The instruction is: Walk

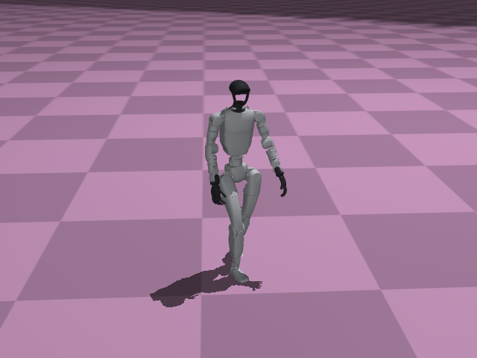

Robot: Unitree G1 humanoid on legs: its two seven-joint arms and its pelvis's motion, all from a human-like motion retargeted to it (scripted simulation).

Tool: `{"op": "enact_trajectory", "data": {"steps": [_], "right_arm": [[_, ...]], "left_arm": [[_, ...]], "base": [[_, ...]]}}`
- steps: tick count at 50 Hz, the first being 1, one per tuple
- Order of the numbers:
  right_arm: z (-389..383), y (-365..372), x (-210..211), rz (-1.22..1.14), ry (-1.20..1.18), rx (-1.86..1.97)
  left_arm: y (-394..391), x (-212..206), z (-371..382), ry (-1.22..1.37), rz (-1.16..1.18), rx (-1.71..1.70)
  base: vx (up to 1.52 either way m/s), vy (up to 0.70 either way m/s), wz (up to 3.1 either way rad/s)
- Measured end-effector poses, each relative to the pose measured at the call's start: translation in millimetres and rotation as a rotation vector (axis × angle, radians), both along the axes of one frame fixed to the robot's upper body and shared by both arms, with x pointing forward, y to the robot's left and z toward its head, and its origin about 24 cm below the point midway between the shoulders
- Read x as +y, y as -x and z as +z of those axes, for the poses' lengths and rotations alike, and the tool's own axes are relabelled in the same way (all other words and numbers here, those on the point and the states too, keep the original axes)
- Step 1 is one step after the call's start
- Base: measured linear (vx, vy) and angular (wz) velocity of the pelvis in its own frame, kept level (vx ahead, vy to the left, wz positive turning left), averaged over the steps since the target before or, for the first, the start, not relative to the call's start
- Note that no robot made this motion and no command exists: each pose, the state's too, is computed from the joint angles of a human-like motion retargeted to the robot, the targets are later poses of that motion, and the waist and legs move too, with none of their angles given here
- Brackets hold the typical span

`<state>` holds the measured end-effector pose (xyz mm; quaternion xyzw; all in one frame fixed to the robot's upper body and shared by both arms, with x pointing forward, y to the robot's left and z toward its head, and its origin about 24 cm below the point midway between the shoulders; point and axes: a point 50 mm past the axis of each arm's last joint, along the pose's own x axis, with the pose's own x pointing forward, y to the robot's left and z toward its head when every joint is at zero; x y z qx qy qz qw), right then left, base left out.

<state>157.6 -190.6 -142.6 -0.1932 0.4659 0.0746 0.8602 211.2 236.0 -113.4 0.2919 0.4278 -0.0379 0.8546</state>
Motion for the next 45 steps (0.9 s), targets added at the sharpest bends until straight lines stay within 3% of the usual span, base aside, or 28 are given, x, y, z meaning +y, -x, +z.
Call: {"op": "enact_trajectory", "data": {"steps": [5, 12, 25, 35, 45], "right_arm": [[-15.0, 36.9, -6.4, -0.051, 0.019, 0.126], [-21.1, 62.9, -23.7, -0.008, 0.092, 0.238], [11.9, -15.8, -46.7, 0.059, 0.231, -0.001], [16.5, -31.2, -27.1, 0.005, 0.157, -0.076], [-0.5, -3.9, 7.6, 0.102, 0.038, 0.008]], "left_arm": [[-10.2, -4.8, 6.6, 0.020, 0.011, -0.071], [43.7, -21.8, -27.7, 0.102, 0.044, 0.129], [92.1, -19.4, -44.1, 0.095, 0.080, 0.246], [134.1, -14.7, -54.7, 0.070, 0.081, 0.411], [64.0, 14.5, -27.8, -0.075, -0.052, 0.239]], "base": [[0.82, -0.14, 0.15], [0.81, -0.12, 0.04], [0.78, -0.04, -0.13], [0.83, 0.12, -0.01], [0.74, 0.06, 0.26]]}}
